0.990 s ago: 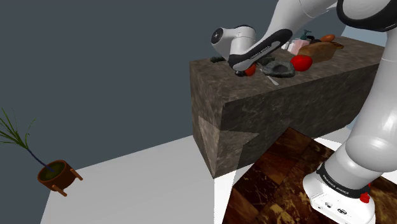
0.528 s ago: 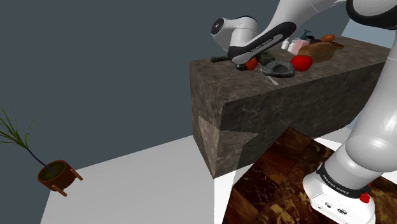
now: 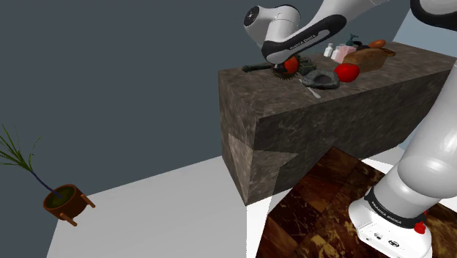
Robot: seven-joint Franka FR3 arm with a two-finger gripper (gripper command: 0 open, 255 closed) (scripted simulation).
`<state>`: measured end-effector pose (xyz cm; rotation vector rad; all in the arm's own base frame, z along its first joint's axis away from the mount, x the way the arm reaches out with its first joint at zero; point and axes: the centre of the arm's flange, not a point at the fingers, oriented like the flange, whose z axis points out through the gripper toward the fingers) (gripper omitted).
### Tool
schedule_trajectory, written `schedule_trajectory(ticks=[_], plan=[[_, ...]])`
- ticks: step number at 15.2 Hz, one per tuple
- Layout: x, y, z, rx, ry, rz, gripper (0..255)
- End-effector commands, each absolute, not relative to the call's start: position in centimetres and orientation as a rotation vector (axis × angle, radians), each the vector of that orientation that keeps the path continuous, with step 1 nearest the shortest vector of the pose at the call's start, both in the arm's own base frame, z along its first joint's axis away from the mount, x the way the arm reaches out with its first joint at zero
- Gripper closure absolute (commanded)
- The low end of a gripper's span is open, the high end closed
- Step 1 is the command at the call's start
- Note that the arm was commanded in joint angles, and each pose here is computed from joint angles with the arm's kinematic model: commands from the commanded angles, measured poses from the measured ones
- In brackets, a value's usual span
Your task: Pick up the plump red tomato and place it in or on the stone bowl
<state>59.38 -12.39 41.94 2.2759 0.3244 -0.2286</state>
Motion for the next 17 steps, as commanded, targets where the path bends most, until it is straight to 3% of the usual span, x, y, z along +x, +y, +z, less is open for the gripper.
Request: schedule_trajectory(ticks=[1,7,17], plan=[[59.4,-12.4,43.0,2.276,0.324,-0.229,255],[59.4,-12.4,45.9,2.276,0.324,-0.229,255],[55.0,-24.8,46.7,2.276,0.324,-0.229,255]])
